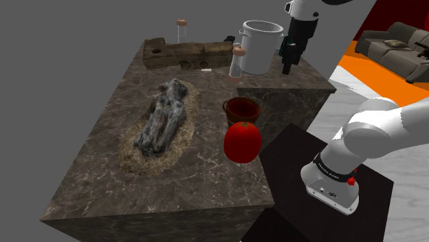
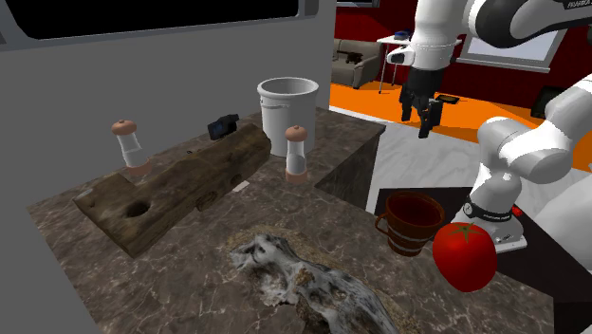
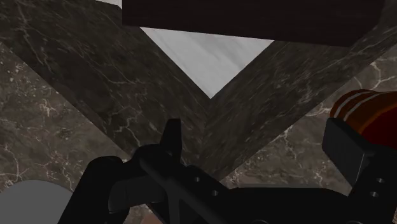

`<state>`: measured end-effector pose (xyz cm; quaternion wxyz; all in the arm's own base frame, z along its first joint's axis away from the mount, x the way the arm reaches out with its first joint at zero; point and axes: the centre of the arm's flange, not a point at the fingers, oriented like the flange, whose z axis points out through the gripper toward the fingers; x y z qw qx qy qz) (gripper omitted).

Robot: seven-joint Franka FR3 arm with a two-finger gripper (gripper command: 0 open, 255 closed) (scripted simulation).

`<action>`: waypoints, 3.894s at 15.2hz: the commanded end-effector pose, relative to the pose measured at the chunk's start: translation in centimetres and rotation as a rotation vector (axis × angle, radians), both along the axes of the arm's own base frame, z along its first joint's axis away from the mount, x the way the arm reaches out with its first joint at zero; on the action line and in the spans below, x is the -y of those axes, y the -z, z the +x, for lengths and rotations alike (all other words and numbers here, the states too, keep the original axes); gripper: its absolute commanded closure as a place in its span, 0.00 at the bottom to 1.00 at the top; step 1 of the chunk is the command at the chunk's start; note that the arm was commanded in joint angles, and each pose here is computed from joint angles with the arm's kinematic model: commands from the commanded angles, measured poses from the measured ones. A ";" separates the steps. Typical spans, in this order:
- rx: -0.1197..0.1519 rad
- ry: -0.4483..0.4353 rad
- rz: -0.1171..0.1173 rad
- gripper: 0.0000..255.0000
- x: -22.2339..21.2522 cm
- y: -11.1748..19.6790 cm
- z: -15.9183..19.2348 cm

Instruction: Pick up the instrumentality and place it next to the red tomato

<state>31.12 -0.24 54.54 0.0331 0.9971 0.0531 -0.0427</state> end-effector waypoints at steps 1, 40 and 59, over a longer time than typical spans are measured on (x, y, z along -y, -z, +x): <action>0.000 0.000 0.000 0.00 0.0 0.0 0.0; 0.083 0.181 -0.084 0.00 8.8 6.4 27.9; 0.084 0.181 -0.084 1.00 8.8 1.6 27.9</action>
